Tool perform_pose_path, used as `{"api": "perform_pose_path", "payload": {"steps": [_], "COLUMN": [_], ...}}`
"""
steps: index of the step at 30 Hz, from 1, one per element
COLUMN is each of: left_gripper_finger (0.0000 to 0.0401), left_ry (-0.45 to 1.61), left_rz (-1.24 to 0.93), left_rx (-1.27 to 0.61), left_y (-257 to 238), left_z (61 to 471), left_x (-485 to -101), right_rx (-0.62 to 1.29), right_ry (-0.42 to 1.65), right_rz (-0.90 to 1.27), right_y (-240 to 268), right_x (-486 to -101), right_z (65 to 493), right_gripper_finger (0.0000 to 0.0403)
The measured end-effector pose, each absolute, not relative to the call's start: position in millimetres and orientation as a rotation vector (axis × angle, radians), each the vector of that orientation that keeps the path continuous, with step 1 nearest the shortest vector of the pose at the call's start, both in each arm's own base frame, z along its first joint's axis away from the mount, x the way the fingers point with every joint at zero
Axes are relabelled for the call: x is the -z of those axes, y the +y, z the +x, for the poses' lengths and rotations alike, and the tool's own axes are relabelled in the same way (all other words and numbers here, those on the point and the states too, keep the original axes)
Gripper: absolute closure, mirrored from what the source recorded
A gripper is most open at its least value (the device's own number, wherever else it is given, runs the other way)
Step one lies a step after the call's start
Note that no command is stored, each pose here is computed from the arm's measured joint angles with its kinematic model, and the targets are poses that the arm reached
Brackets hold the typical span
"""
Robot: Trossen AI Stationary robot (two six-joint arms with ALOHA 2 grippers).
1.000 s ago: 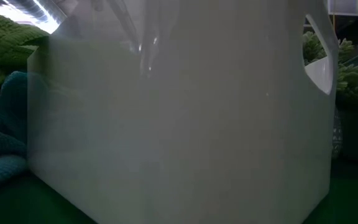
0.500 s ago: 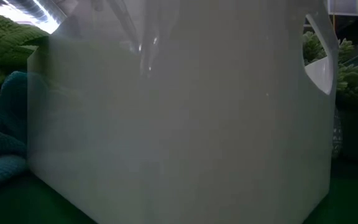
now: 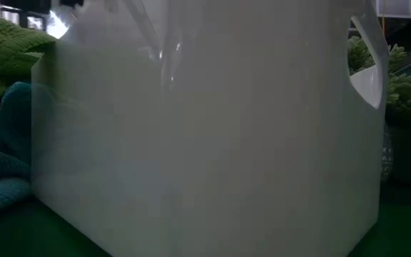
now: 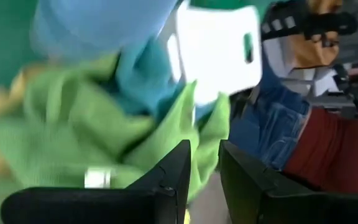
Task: Sort microfiber towel by color & place in baskets
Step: Put the green microfiber cloth into the blue bin
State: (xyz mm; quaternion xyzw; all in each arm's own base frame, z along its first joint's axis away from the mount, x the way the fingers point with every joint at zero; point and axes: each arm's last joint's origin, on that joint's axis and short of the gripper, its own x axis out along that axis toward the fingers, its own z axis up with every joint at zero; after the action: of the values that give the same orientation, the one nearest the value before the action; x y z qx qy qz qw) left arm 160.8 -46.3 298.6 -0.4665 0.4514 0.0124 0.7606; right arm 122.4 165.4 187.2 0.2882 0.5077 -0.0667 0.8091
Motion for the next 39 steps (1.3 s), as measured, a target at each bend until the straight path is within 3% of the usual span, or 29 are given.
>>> {"api": "perform_pose_path", "payload": {"steps": [9, 15, 23, 39], "left_gripper_finger": [0.0320, 0.0289, 0.0243, 0.0238], "left_ry": [1.094, 1.161, 1.198, 1.283], "left_rz": [-1.150, -1.223, -1.263, -1.213], "left_rx": [-0.147, -0.277, -0.386, -0.494], "left_y": [-57, -59, -64, -73], "left_z": [151, 144, 151, 176], "left_x": [-293, -288, -280, -257], "right_rx": [0.142, 0.142, 0.132, 0.132], "right_ry": [1.085, 1.085, 1.108, 1.109], "right_rz": [0.618, 0.618, 0.623, 0.623], "right_y": [165, 166, 166, 166], "right_x": [-187, -187, -187, -187], "right_z": [122, 122, 122, 122], "right_gripper_finger": [0.0309, 0.0282, 0.0276, 0.0276]}}
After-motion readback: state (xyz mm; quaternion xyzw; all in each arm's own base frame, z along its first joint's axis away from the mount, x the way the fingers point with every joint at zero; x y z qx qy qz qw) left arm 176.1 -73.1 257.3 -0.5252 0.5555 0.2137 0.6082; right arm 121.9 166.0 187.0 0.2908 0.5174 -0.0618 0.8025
